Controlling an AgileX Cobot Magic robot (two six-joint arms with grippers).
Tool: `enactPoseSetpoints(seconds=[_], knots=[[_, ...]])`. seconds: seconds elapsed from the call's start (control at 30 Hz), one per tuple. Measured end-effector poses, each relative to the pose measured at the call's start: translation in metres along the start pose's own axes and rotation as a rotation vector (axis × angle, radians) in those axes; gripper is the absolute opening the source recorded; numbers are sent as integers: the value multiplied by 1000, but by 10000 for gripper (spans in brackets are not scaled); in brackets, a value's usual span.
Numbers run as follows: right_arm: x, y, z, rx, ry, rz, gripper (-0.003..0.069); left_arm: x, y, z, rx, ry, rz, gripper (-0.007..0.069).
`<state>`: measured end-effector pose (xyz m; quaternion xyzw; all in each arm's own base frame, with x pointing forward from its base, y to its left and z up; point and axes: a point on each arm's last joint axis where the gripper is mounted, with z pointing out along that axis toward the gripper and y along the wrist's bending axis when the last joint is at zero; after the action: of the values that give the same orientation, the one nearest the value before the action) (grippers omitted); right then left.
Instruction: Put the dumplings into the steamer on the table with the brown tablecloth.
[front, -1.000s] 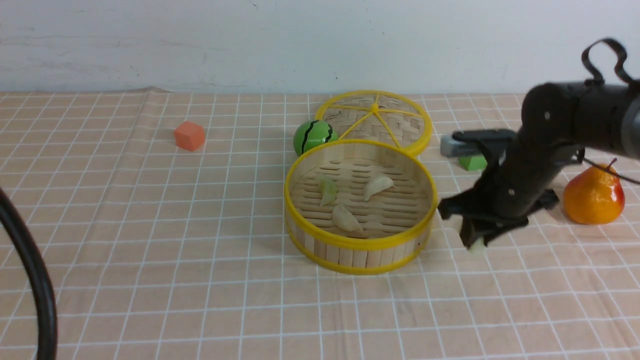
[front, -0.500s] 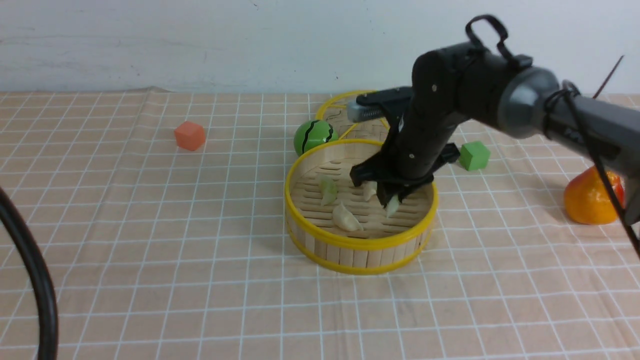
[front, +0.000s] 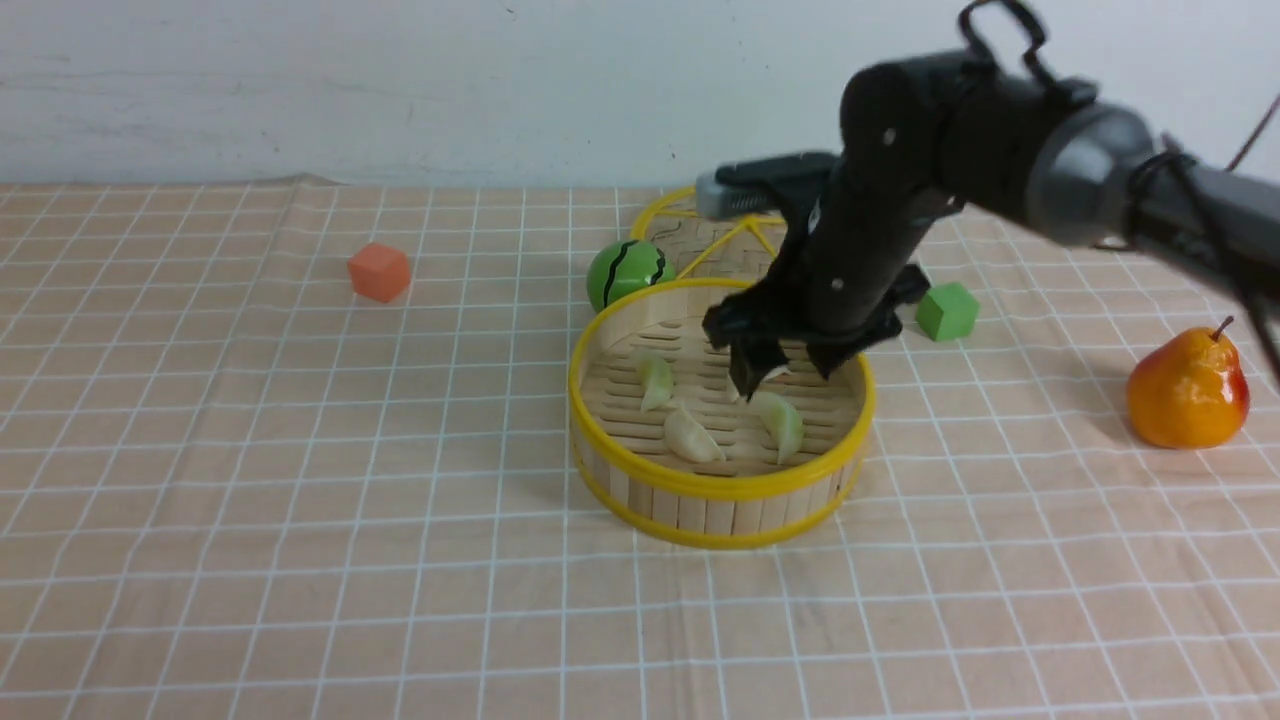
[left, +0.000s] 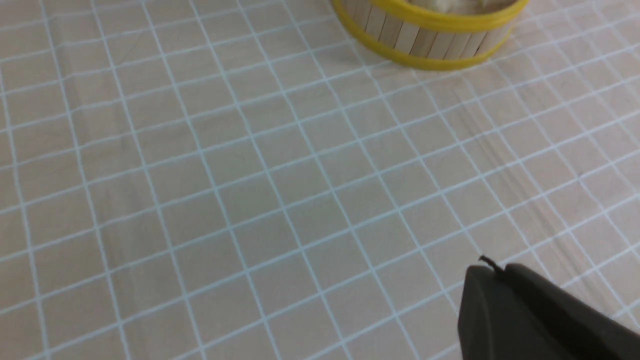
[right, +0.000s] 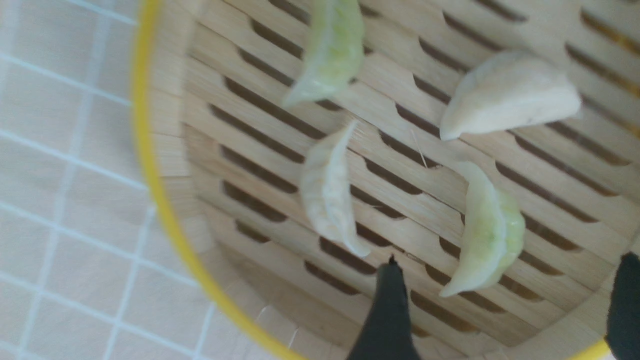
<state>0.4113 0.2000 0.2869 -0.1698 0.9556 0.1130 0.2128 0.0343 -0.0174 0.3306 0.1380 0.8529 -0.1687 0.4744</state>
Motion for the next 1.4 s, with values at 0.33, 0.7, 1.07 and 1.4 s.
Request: enactPoseSetpoints(seconds=[0.33,0.7,1.07,1.4], knots=[[29,14,-145,-36,-257,-82,334,45,8,18,60,-267,1,20],[144,9,-232,-40,-618,-102,-1,57,10,30,50,-216,3,29],[246,0,-258,-47,-785,-112,-20,57,10,30,50,-215,3,35],[271,-2,-257,-49,-732,-120,-19,57,10,30,50,-215,3,39]])
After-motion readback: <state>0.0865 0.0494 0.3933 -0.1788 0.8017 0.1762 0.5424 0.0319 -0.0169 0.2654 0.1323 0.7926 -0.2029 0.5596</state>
